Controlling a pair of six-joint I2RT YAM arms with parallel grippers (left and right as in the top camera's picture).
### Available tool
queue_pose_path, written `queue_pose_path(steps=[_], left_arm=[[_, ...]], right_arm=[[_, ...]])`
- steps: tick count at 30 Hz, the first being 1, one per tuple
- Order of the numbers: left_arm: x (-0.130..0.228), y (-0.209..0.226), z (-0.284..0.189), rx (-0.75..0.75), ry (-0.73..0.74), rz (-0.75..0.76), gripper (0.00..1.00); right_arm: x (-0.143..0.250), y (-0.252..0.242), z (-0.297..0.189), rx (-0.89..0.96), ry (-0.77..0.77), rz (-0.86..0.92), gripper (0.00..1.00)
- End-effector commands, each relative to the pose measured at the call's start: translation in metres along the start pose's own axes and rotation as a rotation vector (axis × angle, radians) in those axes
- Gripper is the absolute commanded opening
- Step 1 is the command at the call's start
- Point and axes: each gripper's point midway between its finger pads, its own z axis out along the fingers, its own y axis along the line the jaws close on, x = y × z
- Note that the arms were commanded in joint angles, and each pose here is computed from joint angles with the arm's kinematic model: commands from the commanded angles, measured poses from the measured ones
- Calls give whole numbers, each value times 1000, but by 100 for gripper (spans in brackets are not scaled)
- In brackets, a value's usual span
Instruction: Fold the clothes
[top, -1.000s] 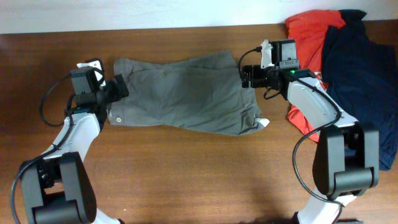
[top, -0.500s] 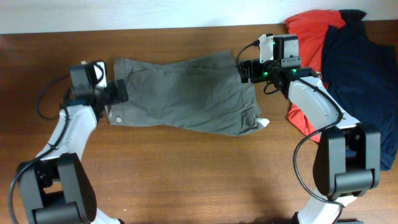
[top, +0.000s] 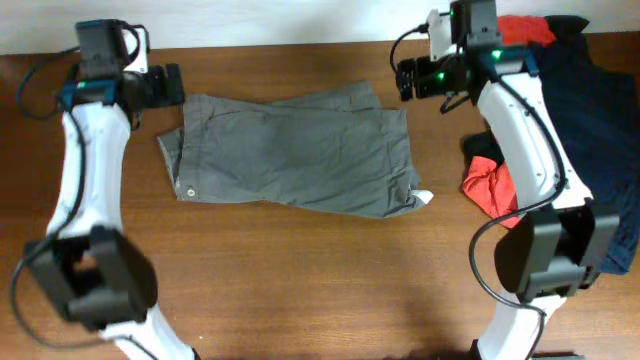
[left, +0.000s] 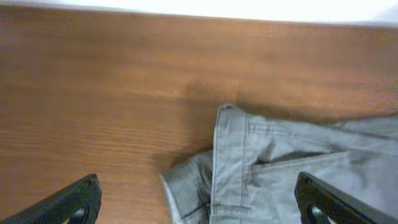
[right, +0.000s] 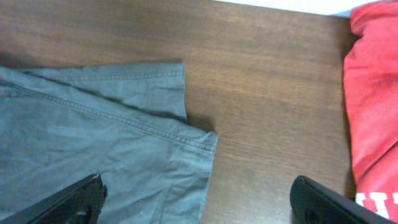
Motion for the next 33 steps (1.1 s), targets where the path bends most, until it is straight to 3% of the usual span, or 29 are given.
queue_pose_path(steps=[1, 5, 13, 18, 20, 23, 24, 29, 33], left_arm=[[22, -9, 54, 36, 109, 39, 99], [38, -26, 90, 135, 153, 76, 99], [53, -35, 130, 170, 163, 84, 99], [56, -43, 142, 209, 153, 84, 99], [55, -44, 142, 209, 151, 84, 83], [55, -45, 142, 210, 148, 86, 36], [55, -46, 142, 211, 148, 87, 29], [55, -48, 142, 214, 149, 91, 1], [54, -48, 138, 212, 158, 86, 1]], right_arm=[[9, -9, 20, 14, 60, -12, 99], [17, -9, 28, 11, 92, -15, 99], [19, -8, 35, 0, 102, -13, 100], [22, -4, 39, -10, 113, -13, 95], [22, -3, 40, -10, 113, -14, 92], [23, -3, 41, -10, 115, -10, 91], [23, -3, 41, -11, 115, -10, 91], [23, -3, 41, -10, 115, -10, 90], [23, -3, 41, -11, 116, -11, 89]])
